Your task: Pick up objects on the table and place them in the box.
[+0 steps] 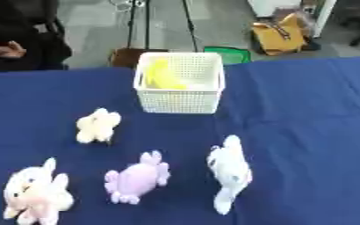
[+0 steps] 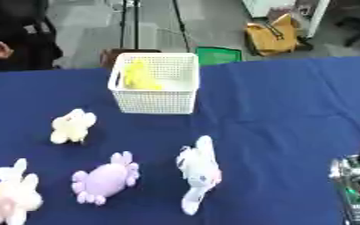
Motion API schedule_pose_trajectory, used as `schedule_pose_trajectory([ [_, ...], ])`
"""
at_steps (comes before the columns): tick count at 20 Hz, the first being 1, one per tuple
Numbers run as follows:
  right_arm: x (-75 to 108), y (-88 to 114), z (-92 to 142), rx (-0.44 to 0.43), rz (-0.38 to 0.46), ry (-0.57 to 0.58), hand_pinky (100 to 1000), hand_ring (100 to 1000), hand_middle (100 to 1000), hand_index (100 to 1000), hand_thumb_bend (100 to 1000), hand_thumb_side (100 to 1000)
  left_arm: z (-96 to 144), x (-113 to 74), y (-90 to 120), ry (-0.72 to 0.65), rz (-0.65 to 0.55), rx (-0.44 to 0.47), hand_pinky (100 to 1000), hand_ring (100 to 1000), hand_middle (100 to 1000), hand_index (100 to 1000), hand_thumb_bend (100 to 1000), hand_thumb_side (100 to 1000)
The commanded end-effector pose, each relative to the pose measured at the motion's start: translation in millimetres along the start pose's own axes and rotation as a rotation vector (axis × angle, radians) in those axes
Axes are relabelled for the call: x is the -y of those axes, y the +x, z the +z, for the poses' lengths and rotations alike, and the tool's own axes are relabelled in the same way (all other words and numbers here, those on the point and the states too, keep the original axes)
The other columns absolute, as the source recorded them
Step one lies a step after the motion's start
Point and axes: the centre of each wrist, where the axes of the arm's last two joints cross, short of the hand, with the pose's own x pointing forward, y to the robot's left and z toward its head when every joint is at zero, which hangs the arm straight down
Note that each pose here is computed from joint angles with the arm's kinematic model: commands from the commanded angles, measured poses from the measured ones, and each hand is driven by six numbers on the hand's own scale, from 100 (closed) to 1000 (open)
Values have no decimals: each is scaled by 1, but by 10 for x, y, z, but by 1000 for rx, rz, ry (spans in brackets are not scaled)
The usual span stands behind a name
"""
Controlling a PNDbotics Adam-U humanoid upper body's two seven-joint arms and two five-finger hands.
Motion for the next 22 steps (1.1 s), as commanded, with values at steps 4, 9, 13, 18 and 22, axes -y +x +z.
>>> schedule_pose_trajectory([
  [4,16,27,-89,66,-40,-58,783,807,670,821,100,981,-91,0,34,72,55,87,728,817,789,825,100,648],
  [9,15,27,-91,66,-39,-57,783,808,670,821,100,983,-90,-1,34,72,55,87,727,818,789,826,100,648],
  [13,9,28,-103,65,-39,-55,783,808,673,822,100,992,-90,-1,34,71,55,87,727,818,789,826,100,648],
  [18,-26,31,-292,84,-8,4,794,821,691,836,100,1000,-86,-9,32,66,52,85,727,818,789,826,100,647],
  [22,-102,70,-557,83,81,121,802,835,710,860,100,1000,-76,-15,32,57,51,80,727,818,789,825,100,646],
])
